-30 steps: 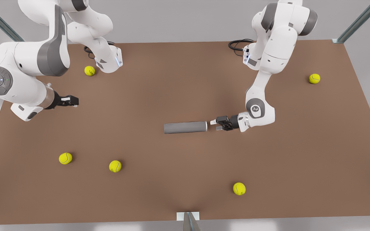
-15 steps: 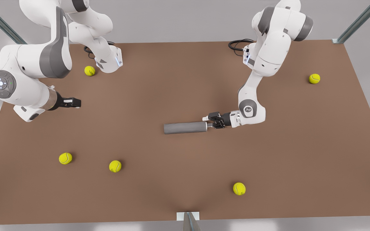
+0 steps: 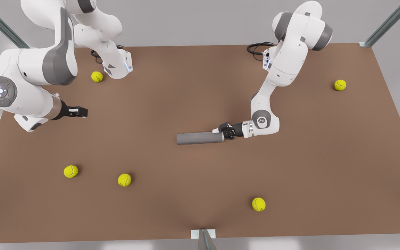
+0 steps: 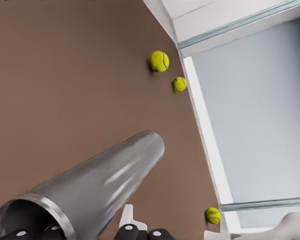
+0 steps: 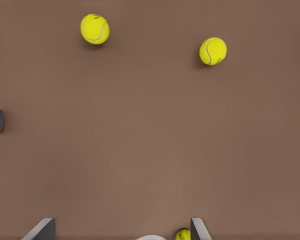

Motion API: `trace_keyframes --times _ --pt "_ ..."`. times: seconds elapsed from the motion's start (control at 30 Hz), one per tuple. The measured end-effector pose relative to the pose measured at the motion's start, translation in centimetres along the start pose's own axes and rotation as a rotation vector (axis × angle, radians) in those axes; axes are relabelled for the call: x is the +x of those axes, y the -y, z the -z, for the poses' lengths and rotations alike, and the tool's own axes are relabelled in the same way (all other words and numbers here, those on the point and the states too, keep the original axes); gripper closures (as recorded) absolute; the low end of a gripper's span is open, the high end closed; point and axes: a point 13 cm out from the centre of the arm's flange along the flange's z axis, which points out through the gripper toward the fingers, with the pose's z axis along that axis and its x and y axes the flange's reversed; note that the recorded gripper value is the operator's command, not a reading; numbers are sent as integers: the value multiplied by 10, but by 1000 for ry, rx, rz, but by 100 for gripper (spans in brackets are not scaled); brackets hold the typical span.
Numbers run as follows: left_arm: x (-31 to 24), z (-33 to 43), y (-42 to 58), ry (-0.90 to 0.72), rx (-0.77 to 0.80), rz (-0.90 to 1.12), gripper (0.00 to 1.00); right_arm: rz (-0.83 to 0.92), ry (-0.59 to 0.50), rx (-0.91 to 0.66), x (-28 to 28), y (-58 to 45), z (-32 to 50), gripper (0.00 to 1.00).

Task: Put the tennis tube upright

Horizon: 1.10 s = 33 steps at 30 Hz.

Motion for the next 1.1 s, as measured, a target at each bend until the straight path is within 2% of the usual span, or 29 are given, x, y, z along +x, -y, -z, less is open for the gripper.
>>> trace_keyframes --times 0.07,0.3,0.47,0.67,0.87,1.1 --pt "-3 1 3 4 3 -11 62 -2 0 -1 0 0 0 0" --pt "-26 13 35 30 17 -60 68 -7 0 -6 0 -1 0 0" --pt "-33 14 48 35 23 -58 79 -11 -2 -8 -1 -2 -1 0" --pt "-48 27 91 8 7 -130 79 -16 -3 -8 -2 -1 -2 0" --pt "-88 131 155 -146 -195 -393 79 -18 -3 -16 -2 -1 -1 0" --pt "-88 226 197 -398 -542 -567 79 -23 5 -21 -2 0 2 0"
